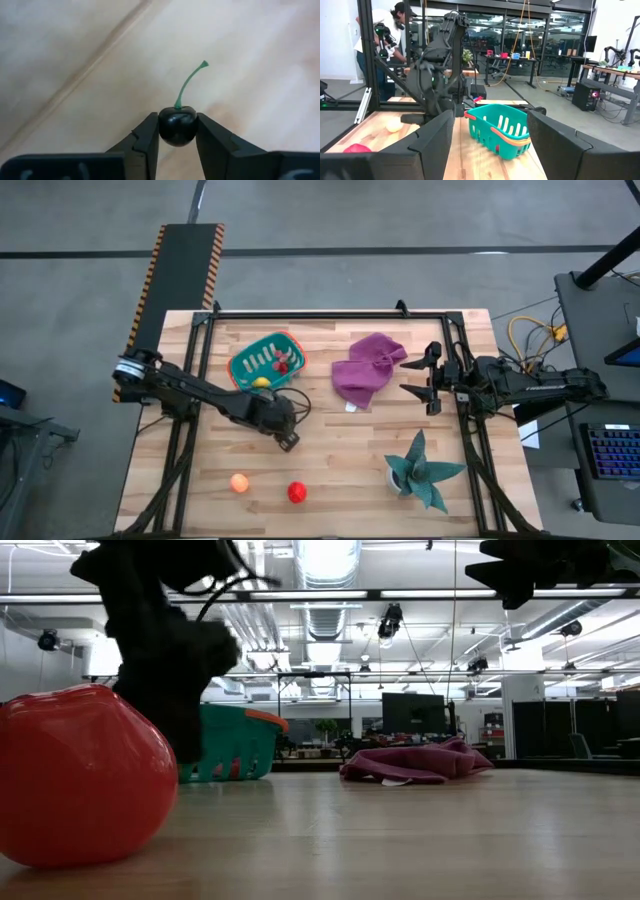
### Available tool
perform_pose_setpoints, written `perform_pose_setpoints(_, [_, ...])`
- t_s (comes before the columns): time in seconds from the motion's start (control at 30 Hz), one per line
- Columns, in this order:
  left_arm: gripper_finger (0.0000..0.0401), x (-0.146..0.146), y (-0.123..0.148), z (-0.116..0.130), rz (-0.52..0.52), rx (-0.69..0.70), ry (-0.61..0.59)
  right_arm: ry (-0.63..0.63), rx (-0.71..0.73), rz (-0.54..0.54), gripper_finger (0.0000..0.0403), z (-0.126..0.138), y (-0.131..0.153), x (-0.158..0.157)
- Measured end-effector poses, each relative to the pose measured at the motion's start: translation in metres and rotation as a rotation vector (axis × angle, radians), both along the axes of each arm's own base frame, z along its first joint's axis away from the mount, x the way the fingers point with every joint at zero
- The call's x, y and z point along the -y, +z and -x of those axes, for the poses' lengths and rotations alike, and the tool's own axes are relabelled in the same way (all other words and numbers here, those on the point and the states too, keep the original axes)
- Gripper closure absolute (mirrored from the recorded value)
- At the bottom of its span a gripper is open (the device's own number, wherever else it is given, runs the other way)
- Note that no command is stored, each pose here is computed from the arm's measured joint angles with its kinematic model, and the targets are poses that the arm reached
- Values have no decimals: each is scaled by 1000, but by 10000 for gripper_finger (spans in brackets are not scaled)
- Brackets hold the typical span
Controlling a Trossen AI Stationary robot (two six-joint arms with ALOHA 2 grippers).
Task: Pick and placing Produce into tupperware
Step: Put the black cherry into the blue basket
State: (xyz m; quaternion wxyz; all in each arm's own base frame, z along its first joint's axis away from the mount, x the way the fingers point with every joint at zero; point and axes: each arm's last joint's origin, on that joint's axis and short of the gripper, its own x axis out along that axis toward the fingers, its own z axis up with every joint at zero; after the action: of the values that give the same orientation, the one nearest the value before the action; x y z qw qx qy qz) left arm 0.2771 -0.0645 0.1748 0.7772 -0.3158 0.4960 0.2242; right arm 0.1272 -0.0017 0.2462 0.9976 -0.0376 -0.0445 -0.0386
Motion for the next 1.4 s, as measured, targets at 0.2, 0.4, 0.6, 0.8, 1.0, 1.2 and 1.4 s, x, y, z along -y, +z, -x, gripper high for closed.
perform_pose_setpoints(0.2, [316, 7, 24, -22, -34, 315, -253, 2, 0, 0, 156, 0, 0, 0])
perform_pose_setpoints(0.4, [316, 11, 56, -35, -220, 646, -524, 2, 1, 0, 156, 0, 0, 0])
perform_pose_setpoints(0.6, [316, 12, 81, -39, -413, 860, -650, 2, 2, 0, 156, 0, 0, 0])
perform_pose_setpoints(0.8, [316, 10, 100, -42, -549, 991, -687, 2, 1, 0, 156, 0, 0, 0])
perform_pose_setpoints(1.0, [316, 9, 126, -46, -714, 1054, -744, 2, 0, 0, 156, 0, 0, 0])
perform_pose_setpoints(1.2, [316, 10, 148, -49, -833, 1097, -782, 1, -1, 0, 156, 0, 0, 0])
perform_pose_setpoints(1.4, [316, 9, 154, -49, -868, 1103, -782, 1, -2, -1, 156, 0, -1, 0])
